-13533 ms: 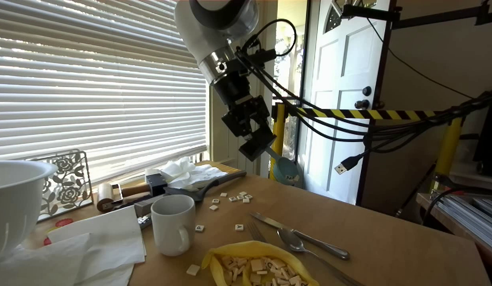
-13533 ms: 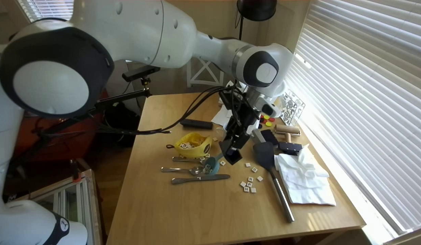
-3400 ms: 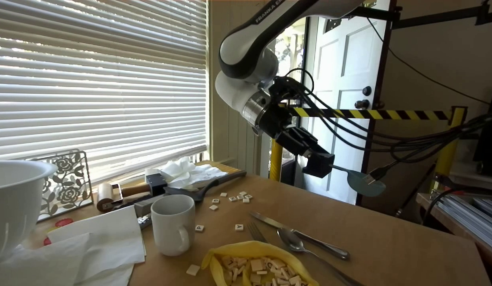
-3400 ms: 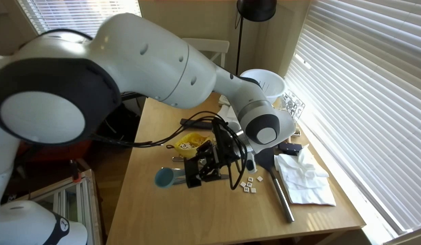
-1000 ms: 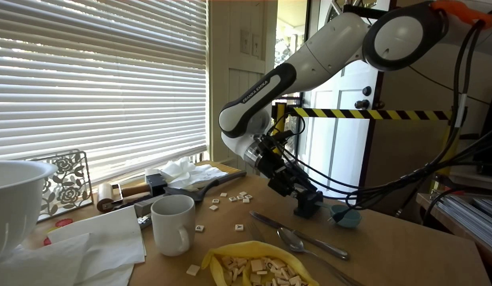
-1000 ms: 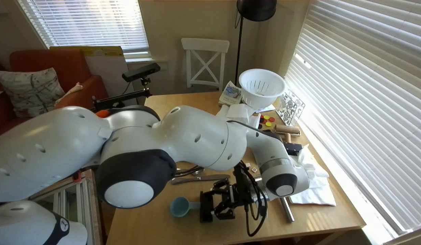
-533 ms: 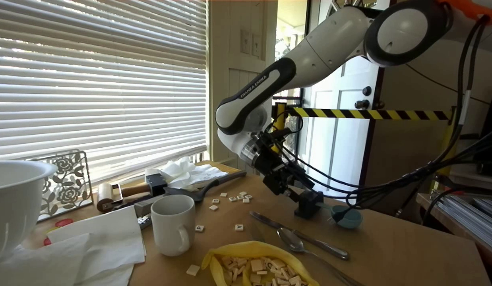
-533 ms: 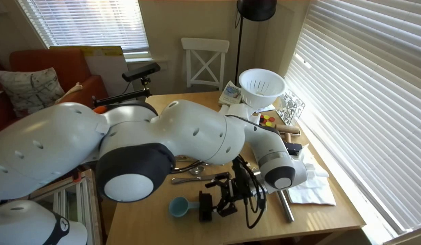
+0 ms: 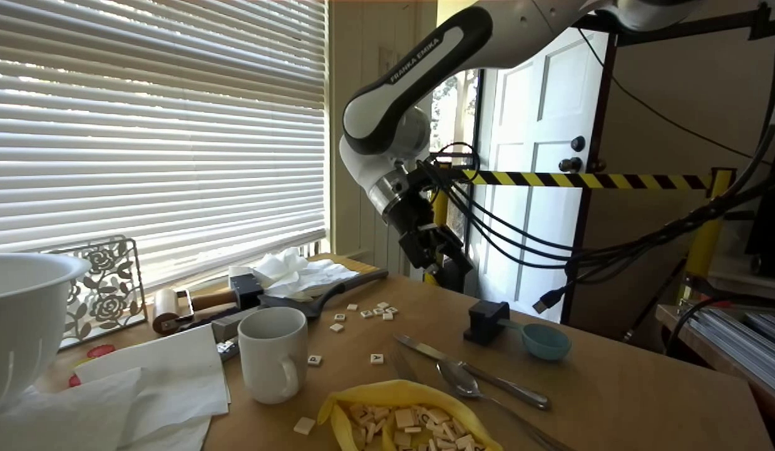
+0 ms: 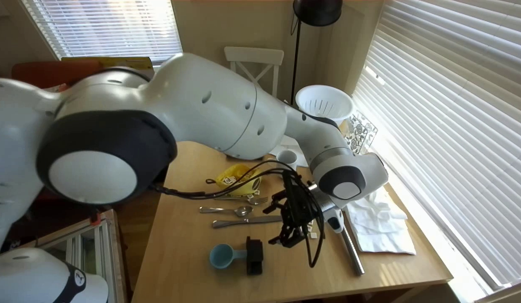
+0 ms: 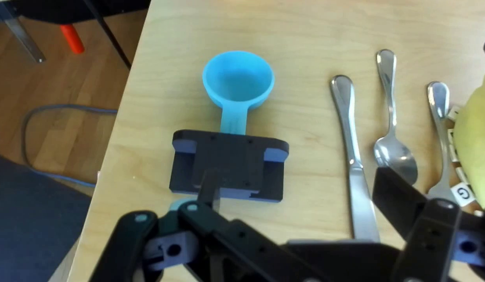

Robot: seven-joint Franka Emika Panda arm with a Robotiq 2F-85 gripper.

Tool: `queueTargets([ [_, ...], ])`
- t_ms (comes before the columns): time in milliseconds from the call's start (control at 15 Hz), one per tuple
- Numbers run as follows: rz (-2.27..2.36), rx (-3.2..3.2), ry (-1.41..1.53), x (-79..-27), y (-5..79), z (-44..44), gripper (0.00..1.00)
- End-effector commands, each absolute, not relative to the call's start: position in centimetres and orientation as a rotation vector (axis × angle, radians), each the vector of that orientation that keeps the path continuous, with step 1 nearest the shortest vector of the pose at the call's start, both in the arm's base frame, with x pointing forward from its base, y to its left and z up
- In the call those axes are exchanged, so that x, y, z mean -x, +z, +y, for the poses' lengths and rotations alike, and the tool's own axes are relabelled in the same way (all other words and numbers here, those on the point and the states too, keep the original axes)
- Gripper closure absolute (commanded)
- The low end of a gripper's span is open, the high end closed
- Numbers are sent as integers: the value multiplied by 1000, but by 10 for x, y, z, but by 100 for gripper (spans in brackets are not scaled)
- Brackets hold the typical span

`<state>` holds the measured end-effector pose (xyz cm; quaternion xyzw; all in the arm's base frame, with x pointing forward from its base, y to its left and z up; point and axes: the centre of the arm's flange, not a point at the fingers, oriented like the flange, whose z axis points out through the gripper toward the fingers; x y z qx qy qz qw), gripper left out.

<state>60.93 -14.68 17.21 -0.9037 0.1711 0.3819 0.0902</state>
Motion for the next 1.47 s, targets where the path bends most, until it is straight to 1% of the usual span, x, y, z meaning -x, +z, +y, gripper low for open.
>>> queueTargets([
  [0, 294, 2793, 960, -536, 202, -141, 0],
  [267, 42, 2883, 802, -513, 209, -149, 0],
  [467, -45, 2899, 600, -494, 207, -151, 0],
  [867, -39, 2871, 181, -445, 198, -154, 0],
  [1133, -42, 2892, -103, -401, 197, -153, 0],
  [1400, 82, 2859, -358, -344, 202, -137, 0],
])
